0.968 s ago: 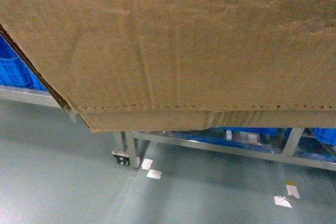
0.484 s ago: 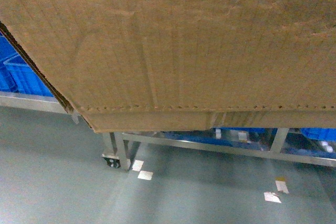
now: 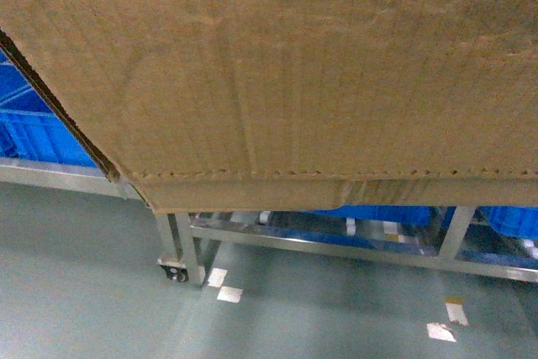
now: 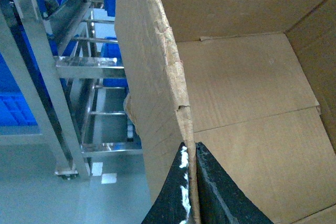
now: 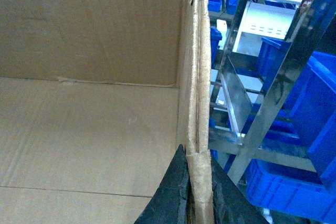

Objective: Sort boxes to right shelf from conveyor

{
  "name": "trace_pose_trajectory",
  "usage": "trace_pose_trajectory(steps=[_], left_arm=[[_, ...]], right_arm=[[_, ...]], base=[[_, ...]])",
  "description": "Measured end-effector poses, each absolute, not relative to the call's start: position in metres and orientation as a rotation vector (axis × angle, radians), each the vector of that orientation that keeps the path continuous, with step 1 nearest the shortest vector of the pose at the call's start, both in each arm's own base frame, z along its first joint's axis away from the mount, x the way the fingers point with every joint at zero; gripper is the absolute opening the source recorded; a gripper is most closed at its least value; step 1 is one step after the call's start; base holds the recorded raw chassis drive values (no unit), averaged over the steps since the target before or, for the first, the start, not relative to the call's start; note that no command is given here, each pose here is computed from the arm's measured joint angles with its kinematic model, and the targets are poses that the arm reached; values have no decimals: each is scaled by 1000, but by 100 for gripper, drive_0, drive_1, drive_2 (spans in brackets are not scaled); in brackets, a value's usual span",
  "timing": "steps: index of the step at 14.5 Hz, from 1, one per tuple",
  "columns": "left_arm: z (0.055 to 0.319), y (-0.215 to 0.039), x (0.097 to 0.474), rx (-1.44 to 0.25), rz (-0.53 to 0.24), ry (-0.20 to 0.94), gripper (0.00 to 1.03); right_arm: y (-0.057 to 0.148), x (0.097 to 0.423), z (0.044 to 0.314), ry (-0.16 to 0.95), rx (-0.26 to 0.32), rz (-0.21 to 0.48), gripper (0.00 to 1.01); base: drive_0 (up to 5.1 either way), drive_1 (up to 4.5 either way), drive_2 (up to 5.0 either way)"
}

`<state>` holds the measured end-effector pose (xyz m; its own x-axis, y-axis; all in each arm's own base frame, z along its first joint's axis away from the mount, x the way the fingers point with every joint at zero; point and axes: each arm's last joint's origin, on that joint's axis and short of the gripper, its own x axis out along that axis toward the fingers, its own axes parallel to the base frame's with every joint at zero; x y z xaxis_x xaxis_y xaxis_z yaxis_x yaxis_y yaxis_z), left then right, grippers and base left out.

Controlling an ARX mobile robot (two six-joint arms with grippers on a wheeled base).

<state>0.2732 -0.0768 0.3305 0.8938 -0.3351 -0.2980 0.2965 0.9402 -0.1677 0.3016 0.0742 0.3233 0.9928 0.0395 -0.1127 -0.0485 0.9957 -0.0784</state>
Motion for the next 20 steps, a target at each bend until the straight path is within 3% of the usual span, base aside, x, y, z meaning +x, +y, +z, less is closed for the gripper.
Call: trace_pose_trajectory(steps=[15,20], left_arm=[[330,-77,273,-119,-328,330,2],[329,-77,275,-118,-328,335,2]], right_arm=[[74,302,323,112,-81,43,3],[74,303,321,118,-83,44,3]], base=[[3,432,-427],[0,0,0]])
